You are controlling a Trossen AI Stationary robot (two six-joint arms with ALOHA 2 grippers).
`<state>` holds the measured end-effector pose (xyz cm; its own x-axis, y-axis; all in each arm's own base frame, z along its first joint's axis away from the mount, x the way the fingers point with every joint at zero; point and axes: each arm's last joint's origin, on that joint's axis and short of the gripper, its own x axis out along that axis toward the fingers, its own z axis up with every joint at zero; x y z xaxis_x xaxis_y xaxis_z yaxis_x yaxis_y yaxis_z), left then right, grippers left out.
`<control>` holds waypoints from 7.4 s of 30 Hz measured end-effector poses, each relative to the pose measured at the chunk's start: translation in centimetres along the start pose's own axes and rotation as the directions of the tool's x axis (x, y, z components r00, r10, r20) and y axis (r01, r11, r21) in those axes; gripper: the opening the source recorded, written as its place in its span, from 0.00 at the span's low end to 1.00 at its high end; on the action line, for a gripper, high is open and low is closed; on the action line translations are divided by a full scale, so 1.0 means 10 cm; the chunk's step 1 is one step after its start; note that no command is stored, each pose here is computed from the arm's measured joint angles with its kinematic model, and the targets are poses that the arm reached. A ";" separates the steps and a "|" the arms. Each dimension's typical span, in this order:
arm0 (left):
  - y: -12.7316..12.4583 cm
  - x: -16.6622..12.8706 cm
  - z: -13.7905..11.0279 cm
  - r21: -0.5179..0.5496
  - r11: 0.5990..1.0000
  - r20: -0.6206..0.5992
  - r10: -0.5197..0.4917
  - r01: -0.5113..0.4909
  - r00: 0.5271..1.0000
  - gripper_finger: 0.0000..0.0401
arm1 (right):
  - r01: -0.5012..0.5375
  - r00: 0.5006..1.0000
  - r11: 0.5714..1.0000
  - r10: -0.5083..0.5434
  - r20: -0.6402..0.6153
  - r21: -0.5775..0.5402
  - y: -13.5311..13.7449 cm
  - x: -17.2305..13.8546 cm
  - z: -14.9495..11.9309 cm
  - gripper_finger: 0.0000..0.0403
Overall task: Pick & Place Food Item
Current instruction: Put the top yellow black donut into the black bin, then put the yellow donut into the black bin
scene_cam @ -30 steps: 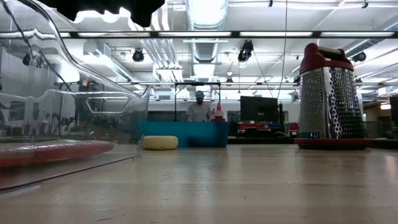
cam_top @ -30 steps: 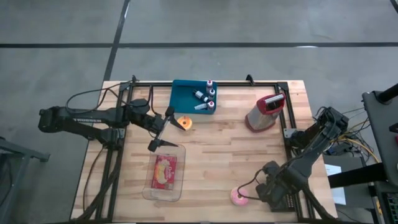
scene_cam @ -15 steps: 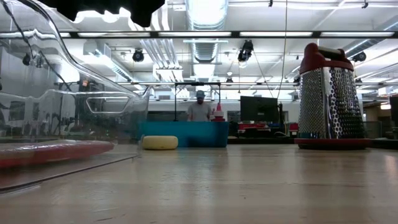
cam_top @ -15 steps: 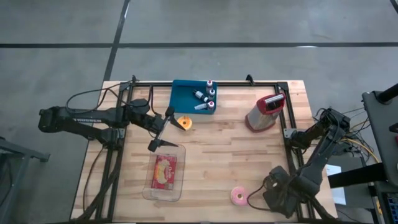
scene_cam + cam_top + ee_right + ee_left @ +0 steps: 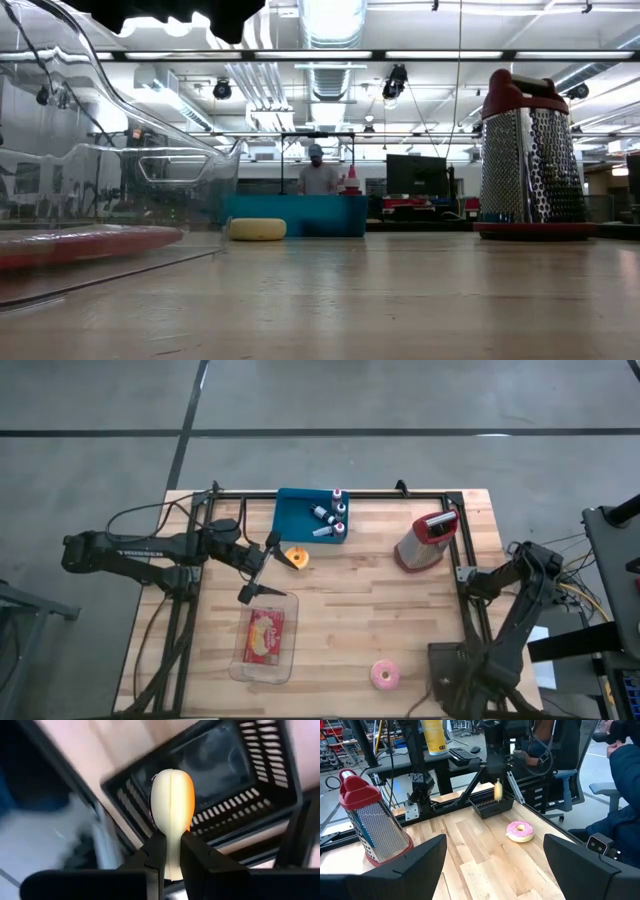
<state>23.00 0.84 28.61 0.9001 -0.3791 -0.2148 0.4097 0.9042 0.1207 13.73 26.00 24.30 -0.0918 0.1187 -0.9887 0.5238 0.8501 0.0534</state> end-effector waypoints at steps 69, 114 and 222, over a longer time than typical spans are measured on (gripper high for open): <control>0.00 0.00 0.00 0.000 1.000 0.000 0.000 0.000 1.000 0.85 | -0.028 1.000 0.954 0.026 -0.012 -0.298 0.16 0.18 -0.02 0.37; 0.00 0.00 0.00 0.000 1.000 0.000 0.000 0.000 1.000 0.85 | 0.034 0.941 0.999 -0.021 0.338 -0.033 0.10 -0.38 0.09 0.50; 0.00 0.00 0.00 0.000 1.000 0.001 0.001 -0.001 1.000 0.85 | 0.824 0.471 0.431 -0.160 0.868 -0.368 -0.78 0.69 4.11 0.50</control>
<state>22.98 0.85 28.63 0.9004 -0.3788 -0.2138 0.4092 0.9044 0.1210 43.84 -0.89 11.28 0.6075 -0.5255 -0.5956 -0.1614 0.6525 -0.7404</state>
